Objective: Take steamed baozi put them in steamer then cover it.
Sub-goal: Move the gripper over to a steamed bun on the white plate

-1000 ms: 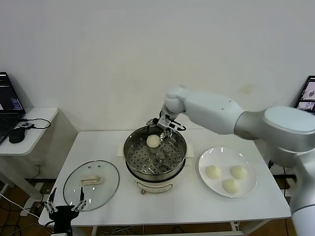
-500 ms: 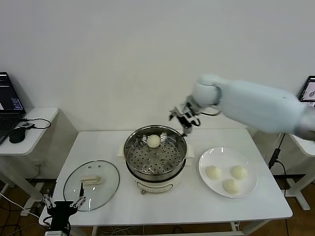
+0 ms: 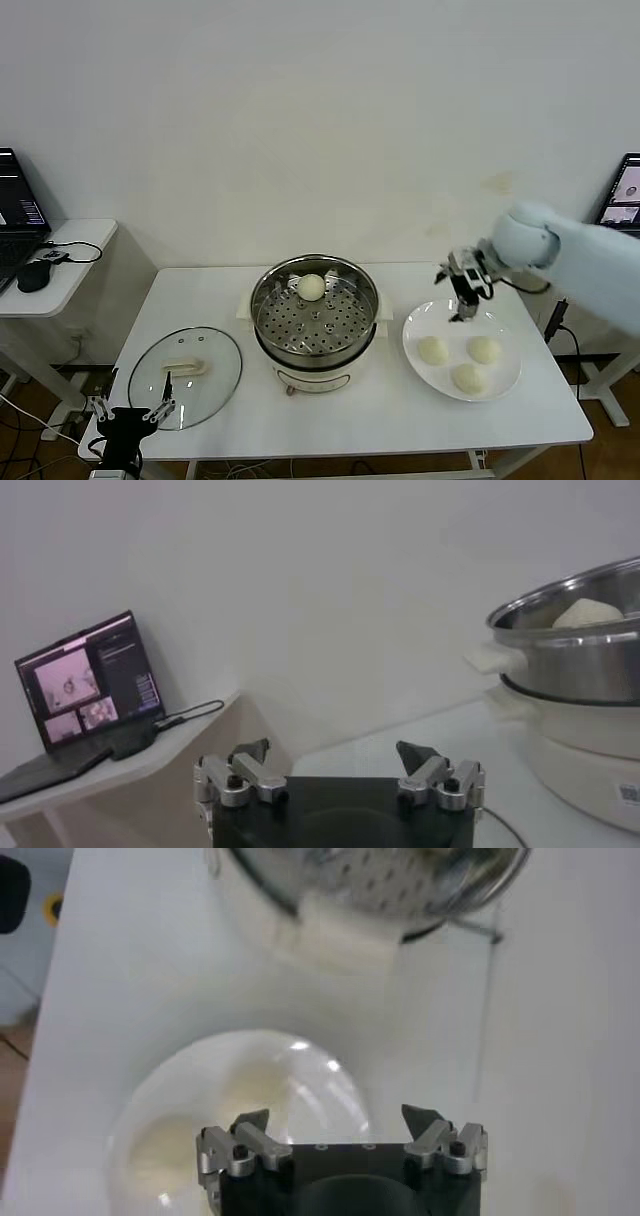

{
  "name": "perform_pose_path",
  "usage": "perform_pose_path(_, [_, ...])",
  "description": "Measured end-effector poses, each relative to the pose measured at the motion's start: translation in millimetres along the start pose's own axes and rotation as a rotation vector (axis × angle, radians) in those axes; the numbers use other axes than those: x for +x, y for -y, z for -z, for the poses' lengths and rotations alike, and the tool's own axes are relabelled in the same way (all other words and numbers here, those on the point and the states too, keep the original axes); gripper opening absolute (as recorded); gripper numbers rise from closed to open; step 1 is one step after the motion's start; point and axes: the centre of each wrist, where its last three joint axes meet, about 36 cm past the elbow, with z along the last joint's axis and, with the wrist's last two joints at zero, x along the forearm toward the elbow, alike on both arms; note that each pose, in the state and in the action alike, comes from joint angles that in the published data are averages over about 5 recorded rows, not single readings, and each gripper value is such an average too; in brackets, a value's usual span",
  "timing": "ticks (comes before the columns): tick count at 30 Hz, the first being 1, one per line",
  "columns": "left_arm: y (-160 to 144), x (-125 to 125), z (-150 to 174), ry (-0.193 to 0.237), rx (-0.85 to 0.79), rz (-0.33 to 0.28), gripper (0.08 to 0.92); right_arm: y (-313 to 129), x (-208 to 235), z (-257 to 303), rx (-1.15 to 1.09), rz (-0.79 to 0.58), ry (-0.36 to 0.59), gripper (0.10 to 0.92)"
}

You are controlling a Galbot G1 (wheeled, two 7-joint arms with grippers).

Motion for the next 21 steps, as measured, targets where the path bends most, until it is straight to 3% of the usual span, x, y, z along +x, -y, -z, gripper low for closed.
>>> perform_pose_path(8, [-3,2,-4,-0.009,-0.009,0.006,0.823,-9,-44,-12,-0.019,0.044,-0.024,0.823])
perform_pose_path(21, [-6,3,-12,-0.025,-0.013,0.023,0.823,-2,-106,13,0.006,0.088,-0.021,0.823])
